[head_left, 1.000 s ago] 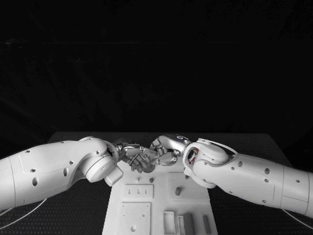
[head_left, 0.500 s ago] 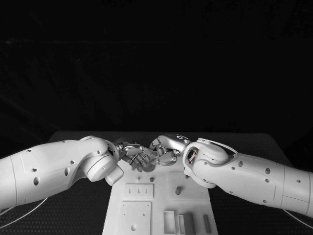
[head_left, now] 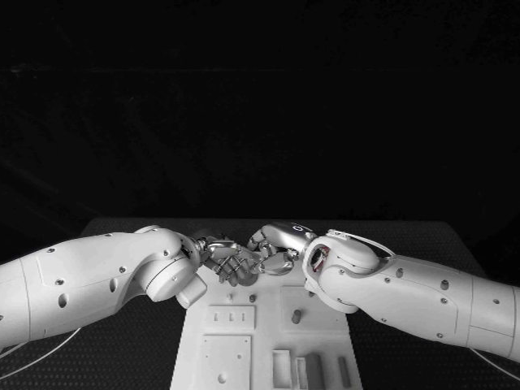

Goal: Assemble the parts on the task board

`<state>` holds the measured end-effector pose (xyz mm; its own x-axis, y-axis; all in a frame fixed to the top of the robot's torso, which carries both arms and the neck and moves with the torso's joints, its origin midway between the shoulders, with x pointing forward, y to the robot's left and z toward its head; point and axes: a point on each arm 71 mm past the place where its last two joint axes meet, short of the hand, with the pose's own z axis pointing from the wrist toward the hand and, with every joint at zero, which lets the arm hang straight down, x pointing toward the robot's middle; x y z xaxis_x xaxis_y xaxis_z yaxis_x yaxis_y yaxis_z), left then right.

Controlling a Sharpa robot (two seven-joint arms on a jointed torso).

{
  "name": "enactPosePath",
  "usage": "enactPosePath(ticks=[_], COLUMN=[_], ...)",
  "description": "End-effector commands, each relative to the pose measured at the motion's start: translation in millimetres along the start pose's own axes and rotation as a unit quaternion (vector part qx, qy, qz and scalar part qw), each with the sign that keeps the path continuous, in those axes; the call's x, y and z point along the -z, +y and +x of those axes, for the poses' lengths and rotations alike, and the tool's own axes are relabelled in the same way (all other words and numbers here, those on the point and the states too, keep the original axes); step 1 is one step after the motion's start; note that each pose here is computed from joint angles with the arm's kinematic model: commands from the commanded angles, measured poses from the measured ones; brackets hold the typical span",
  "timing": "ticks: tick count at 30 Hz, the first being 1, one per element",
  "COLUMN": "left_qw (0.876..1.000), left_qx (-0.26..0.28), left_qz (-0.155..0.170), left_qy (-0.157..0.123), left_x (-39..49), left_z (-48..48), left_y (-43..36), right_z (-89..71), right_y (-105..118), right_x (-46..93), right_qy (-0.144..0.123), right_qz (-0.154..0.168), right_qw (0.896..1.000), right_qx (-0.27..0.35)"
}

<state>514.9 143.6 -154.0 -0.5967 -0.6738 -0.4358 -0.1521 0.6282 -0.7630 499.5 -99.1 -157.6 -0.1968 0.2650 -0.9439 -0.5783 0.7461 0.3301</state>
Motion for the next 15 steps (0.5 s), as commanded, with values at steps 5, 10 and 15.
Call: enactPosePath(ticks=[5, 10, 15], left_qw=[1.0, 1.0, 1.0], left_qx=[-0.002, 0.001, 0.002], left_qz=[0.011, 0.01, 0.01], left_qy=[-0.002, -0.006, -0.009], left_x=[-0.4, -0.7, -0.1], left_z=[2.4, 0.6, -0.5], left_y=[-5.4, -4.6, -3.8], right_z=[2.1, 2.0, 1.9], right_y=[5.1, 4.7, 2.9], right_x=[-1.4, -1.4, -1.5], right_qy=[0.007, 0.007, 0.007], right_qz=[-0.008, -0.007, -0.004], right_qw=[1.0, 1.0, 1.0], right_qx=[0.004, 0.005, 0.008])
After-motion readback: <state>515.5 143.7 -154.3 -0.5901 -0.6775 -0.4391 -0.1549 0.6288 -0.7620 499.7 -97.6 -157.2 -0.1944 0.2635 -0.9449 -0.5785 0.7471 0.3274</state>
